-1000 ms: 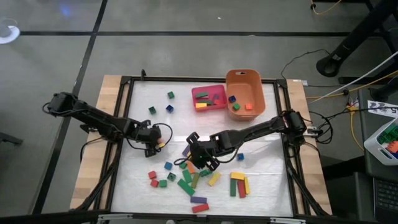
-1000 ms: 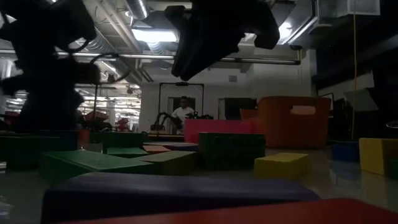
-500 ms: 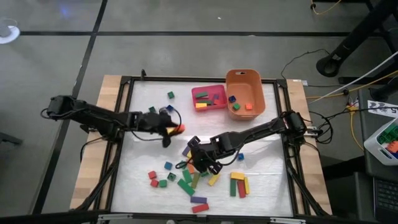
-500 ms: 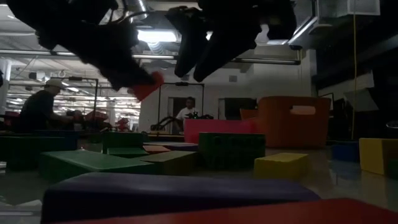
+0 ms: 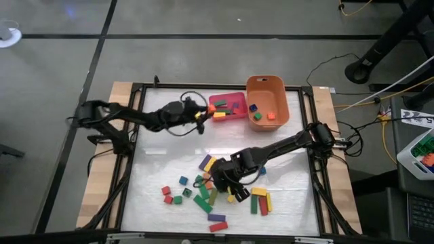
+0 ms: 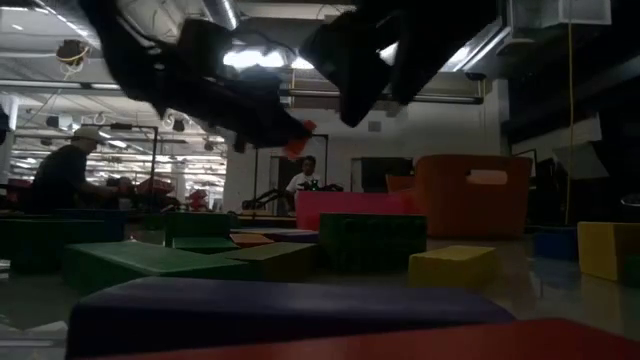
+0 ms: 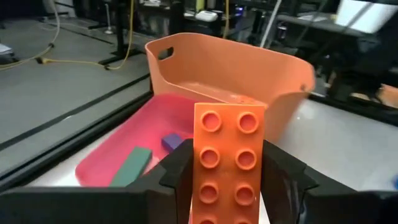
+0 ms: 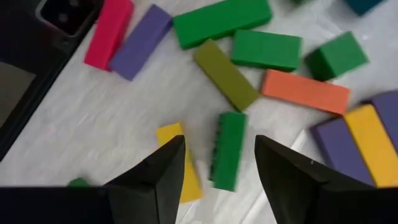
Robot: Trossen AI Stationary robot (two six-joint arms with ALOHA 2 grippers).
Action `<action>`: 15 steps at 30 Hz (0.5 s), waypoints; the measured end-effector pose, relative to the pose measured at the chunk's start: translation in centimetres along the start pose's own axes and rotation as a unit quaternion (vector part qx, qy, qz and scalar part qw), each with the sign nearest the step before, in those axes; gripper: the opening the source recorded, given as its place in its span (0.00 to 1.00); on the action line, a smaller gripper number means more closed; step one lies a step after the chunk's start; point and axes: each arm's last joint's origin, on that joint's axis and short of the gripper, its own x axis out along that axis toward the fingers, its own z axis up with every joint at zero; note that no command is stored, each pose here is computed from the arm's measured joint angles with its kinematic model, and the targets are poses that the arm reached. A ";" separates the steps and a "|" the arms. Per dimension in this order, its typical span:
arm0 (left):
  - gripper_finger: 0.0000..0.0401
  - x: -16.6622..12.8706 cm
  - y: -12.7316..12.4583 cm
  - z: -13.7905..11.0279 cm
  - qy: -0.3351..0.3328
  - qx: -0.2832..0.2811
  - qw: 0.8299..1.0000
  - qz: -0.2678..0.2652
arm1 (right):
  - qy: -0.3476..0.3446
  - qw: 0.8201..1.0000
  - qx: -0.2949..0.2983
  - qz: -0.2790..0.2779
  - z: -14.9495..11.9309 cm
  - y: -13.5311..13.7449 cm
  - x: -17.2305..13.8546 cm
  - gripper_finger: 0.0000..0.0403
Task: Sort blocks by size
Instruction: Put the large orange game piece into the pink bin, then put the large green game piece into the pink bin
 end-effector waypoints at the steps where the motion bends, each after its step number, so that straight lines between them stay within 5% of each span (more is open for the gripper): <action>1: 0.32 0.9 0.2 0.1 0.001 -0.001 1.000 0.005 | 0.001 1.000 -0.004 -0.001 0.1 0.3 0.1 0.48; 8: 0.39 5.9 1.5 0.0 0.013 0.011 0.999 0.033 | 0.014 0.998 -0.032 -0.047 0.6 2.5 0.6 0.48; 15: 0.49 8.0 2.6 0.4 0.038 -0.002 0.998 0.053 | 0.017 0.996 -0.053 -0.074 0.8 4.1 1.1 0.48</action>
